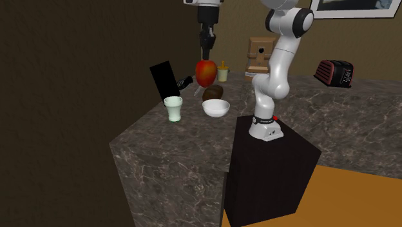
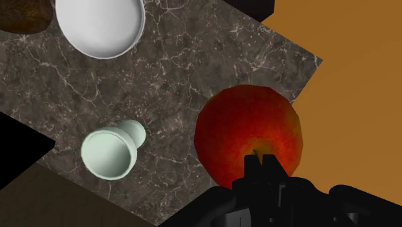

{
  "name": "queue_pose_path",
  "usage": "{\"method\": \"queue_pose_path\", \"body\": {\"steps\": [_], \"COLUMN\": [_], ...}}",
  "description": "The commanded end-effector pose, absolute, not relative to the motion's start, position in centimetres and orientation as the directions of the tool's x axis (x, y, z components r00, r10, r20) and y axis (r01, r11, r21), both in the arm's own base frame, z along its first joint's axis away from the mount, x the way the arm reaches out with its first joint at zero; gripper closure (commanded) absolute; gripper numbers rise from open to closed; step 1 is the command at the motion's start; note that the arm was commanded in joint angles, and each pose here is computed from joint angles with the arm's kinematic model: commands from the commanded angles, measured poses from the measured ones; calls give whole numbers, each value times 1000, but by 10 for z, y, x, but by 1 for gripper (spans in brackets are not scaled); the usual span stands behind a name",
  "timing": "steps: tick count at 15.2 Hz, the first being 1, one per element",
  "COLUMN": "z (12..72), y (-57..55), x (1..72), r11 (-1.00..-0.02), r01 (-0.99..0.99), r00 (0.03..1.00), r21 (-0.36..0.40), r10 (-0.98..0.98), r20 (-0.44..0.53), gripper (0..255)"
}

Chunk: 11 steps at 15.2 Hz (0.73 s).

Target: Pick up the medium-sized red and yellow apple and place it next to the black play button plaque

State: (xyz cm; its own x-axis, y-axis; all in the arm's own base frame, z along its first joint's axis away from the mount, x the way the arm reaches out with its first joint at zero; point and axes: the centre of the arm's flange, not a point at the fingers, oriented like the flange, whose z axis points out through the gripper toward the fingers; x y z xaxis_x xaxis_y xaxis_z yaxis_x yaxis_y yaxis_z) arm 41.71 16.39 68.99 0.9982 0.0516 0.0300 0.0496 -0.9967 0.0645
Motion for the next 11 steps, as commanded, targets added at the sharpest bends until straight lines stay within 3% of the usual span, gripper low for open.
{"method": "queue_pose_path", "body": {"steps": [1,11], "z": [701,754], "y": [165,165], "x": [417,417], "r11": [-997,-997], "r01": [49,49], "r00": [998,998], "r21": [64,64], "r10": [51,51], "r20": [30,30], "gripper": [255,255]}}
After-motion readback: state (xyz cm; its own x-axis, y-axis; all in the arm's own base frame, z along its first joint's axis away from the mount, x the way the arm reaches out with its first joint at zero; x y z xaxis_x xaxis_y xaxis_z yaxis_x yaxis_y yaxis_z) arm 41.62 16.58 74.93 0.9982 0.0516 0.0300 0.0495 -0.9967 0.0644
